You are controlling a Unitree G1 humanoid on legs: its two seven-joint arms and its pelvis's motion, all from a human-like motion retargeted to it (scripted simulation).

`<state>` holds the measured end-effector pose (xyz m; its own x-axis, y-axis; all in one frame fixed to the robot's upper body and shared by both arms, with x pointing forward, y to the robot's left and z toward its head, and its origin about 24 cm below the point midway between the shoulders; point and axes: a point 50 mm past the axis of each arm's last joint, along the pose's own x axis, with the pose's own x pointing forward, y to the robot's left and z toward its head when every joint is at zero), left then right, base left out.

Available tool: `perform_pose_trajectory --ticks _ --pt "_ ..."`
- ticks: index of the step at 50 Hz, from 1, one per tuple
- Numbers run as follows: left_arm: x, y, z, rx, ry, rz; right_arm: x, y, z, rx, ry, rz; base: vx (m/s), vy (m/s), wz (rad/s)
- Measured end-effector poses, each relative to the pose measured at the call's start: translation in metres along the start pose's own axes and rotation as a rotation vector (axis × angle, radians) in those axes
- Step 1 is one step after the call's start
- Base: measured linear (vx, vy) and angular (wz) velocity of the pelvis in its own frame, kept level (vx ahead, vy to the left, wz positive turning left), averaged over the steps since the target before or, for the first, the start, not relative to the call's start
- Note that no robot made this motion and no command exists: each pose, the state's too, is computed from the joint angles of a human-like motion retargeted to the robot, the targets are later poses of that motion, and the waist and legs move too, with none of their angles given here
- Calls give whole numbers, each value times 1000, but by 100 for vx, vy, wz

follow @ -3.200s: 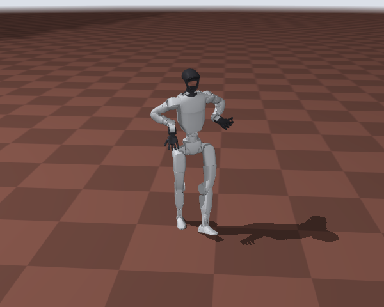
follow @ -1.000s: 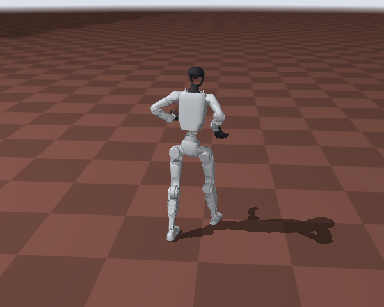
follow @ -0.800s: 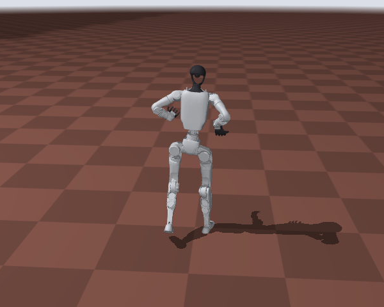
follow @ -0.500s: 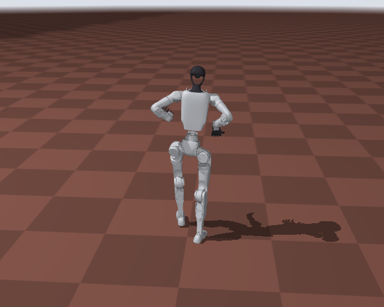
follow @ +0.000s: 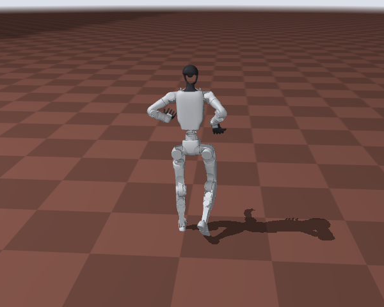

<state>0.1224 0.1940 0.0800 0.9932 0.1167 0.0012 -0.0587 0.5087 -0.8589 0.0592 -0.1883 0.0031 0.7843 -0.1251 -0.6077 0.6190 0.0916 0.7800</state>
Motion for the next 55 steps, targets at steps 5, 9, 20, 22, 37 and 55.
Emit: perform_pose_trajectory --ticks 5,9,20,22,37,55 --pt "-1 1 -2 14 2 5 -1 4 5 1 -33 14 57 6 57" --pt "-1 3 -5 4 -5 32 -1 4 9 8 -59 -5 61 -2 100" --pt "1 6 -6 10 -17 67 1 10 5 -11 -47 -18 72 -15 47" --pt "1 5 -6 17 -14 61 1 11 3 -12 -33 -11 80 -22 6" --pt "1 2 3 64 -20 29 0 9 -8 -25 26 -16 64 -17 -21" --pt "5 -6 5 40 -31 -27 5 8 -10 -8 29 18 69 6 -51"
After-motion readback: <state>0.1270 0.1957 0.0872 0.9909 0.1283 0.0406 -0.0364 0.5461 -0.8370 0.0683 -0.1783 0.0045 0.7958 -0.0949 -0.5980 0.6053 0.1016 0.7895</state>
